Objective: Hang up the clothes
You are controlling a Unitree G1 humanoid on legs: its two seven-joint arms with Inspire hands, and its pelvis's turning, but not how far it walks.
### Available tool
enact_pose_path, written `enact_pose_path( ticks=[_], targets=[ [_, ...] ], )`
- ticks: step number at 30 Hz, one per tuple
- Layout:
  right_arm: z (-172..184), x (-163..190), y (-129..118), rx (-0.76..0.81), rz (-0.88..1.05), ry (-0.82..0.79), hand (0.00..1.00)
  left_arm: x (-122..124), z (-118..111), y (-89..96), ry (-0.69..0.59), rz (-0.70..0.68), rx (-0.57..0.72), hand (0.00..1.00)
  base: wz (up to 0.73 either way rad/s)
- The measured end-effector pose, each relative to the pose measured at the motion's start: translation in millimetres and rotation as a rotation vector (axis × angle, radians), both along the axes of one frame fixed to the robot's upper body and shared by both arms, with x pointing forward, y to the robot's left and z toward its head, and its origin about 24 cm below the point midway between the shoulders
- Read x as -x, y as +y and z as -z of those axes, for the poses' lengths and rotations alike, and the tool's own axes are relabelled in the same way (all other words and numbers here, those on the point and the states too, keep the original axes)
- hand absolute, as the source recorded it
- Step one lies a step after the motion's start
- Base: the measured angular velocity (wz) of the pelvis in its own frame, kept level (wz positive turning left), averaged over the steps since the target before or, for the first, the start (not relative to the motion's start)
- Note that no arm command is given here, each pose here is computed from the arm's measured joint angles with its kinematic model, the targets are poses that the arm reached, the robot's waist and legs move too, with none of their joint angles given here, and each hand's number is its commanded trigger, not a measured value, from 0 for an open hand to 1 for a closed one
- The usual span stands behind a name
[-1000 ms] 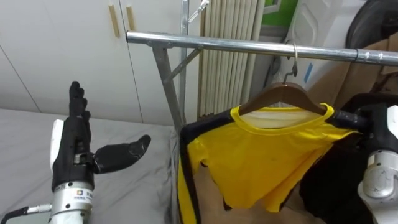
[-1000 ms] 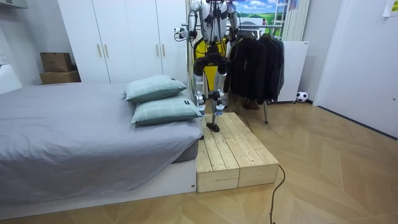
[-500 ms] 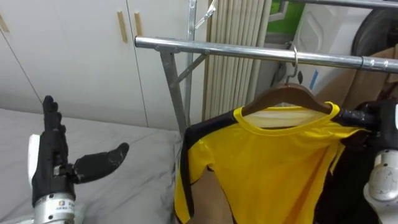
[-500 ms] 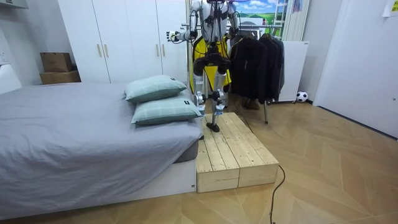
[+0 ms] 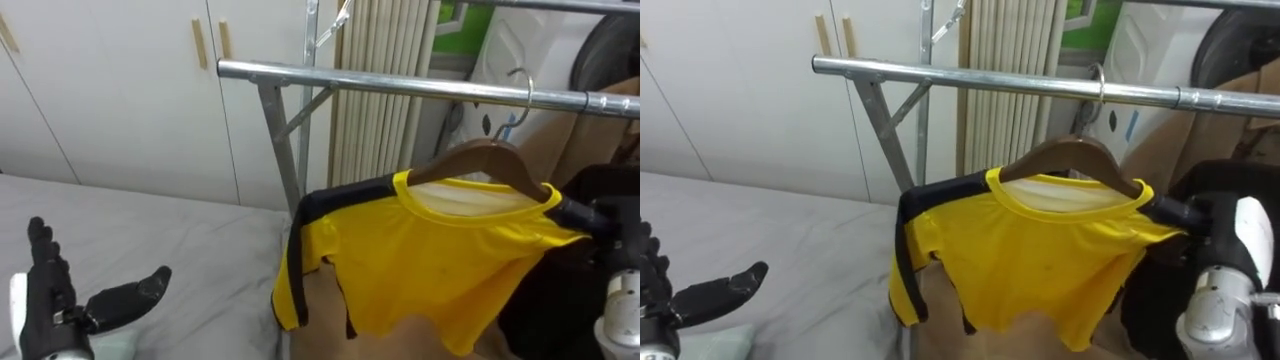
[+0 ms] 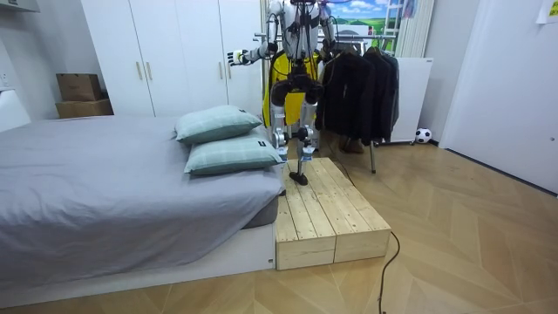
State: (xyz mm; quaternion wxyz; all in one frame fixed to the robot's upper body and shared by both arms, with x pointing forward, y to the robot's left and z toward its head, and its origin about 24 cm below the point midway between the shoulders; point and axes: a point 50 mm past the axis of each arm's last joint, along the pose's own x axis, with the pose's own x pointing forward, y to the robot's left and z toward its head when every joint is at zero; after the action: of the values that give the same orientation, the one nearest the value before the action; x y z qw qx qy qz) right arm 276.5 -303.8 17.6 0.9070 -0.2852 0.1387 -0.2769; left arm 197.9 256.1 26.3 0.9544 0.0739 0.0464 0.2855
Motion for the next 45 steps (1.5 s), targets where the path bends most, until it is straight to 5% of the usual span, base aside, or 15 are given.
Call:
enact_pose_path(
  ticks=[11, 20, 25, 34, 45],
  targets=[
    [13, 7, -11, -0.112, 0.033, 0.054, 1.0, 8, 19, 6.2, 0.081, -0.049, 0.012, 0.0, -0.01],
    [10, 13, -32, -0.095, 0.025, 0.118, 1.0, 48, 75, 24.7, 0.343, -0.183, 0.04, 0.0, 0.0],
    [6, 13, -38, -0.113, -0.011, 0.133, 1.0, 97, 106, 41.7, 0.532, -0.306, 0.059, 0.0, -0.01],
    [10, 15, -42, -0.128, -0.061, 0.205, 1.0, 122, 116, 52.0, 0.636, -0.379, 0.017, 0.0, 0.03],
    [-13, -9, -47, -0.126, -0.12, 0.236, 1.0, 171, 147, 49.4, 0.906, -0.284, -0.001, 0.0, -0.08]
  ],
)
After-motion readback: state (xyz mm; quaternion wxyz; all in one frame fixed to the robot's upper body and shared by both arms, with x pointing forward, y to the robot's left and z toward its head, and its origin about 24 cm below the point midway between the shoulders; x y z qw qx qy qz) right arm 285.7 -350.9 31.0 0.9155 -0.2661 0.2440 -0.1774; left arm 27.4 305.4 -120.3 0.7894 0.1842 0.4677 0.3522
